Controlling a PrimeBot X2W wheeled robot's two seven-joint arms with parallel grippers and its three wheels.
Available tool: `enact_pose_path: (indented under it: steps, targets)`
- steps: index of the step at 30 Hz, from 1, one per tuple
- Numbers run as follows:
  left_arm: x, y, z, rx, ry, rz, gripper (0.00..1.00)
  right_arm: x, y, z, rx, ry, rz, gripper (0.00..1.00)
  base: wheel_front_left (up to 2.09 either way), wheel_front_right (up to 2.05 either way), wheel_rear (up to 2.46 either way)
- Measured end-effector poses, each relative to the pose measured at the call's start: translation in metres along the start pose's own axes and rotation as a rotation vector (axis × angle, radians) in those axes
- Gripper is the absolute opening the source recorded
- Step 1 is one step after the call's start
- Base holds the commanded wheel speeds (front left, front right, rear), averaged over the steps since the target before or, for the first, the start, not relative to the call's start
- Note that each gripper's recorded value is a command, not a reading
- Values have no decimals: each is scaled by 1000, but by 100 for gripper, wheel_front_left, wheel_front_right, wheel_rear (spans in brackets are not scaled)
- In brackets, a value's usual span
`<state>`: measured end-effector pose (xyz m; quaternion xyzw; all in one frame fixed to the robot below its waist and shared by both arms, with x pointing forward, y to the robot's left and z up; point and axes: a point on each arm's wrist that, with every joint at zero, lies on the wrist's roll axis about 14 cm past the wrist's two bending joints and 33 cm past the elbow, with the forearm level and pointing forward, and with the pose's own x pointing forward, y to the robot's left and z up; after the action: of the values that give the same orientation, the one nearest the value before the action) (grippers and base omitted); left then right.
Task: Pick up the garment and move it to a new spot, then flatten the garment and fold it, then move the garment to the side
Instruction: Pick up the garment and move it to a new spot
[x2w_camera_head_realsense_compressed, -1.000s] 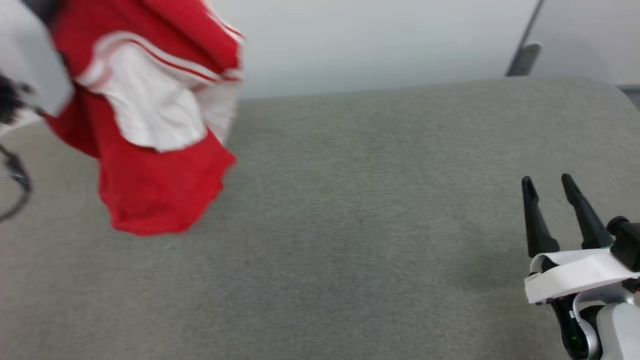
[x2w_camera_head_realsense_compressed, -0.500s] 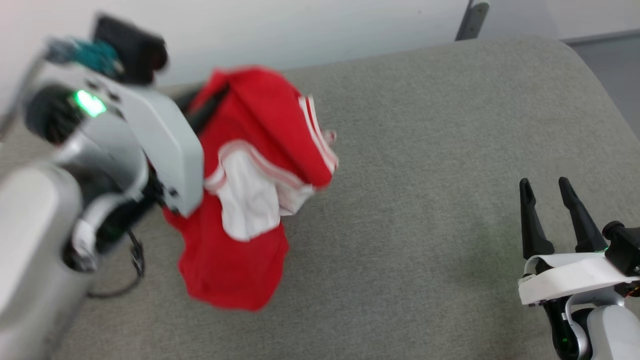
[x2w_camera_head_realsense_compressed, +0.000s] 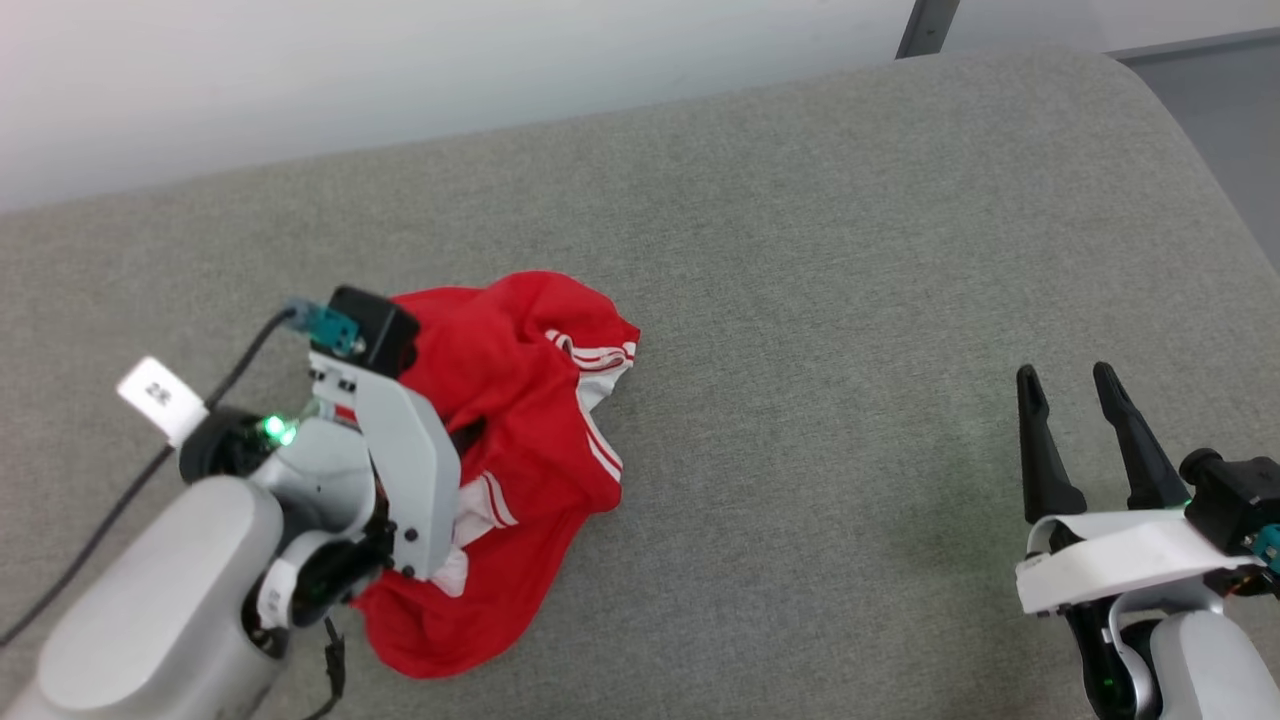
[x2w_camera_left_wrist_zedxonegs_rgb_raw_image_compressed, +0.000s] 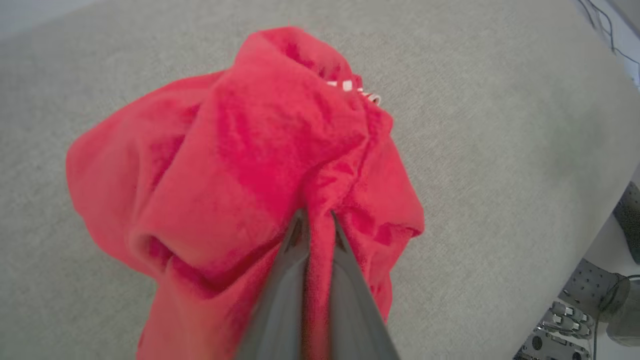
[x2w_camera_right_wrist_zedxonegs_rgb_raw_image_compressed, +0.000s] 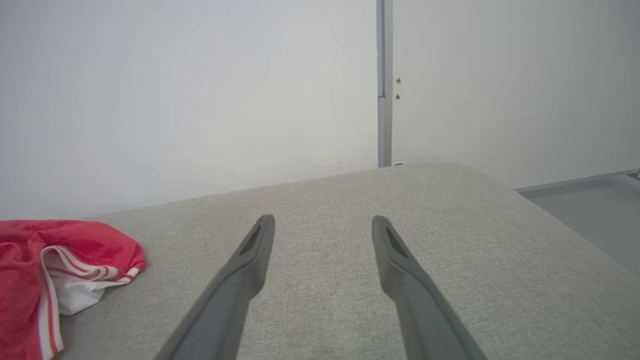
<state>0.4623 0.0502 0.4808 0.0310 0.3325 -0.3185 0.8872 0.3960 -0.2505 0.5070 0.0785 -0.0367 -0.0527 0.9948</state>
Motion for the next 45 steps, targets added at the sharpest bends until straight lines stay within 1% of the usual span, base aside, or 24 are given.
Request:
enact_pose_path:
  steps: [3,7,10,11,12,13,14,15,21,29,37,41,45]
  targets:
    - [6,4,-21,-28,57,3,0,3,3,1,1,-6,11,100,0,0,0]
    - [9,10,-35,-42,100,17,0,4,6,0,1,-3,20,100,0,0,0]
    - [9,11,-39,-31,114,23,25,5,9,2,2,-8,28,100,0,0,0]
    - [9,12,-39,-28,114,25,36,4,10,2,2,-8,32,100,0,0,0]
    - [8,11,-38,-26,107,25,46,5,11,3,2,-10,36,100,0,0,0]
    - [7,11,-35,-24,100,26,70,5,13,3,1,-11,43,100,0,0,0]
    - [5,11,-32,-18,88,25,76,5,15,4,0,-13,50,100,0,0,0]
    - [3,11,-27,-12,69,22,100,6,16,6,-1,-16,56,100,0,0,0]
    - [-14,16,-8,-11,-15,43,100,8,24,14,-3,-35,85,100,0,0,0]
    - [-57,26,20,0,-188,100,100,5,35,23,-4,-52,125,100,0,0,0]
    - [-119,55,36,-16,-410,233,100,-1,43,30,-8,-58,159,100,0,0,0]
    - [-153,70,31,-31,-510,315,100,-1,50,33,-8,-62,179,100,0,0,0]
    - [-181,79,21,-47,-599,376,100,-1,57,35,-4,-68,200,100,0,0,0]
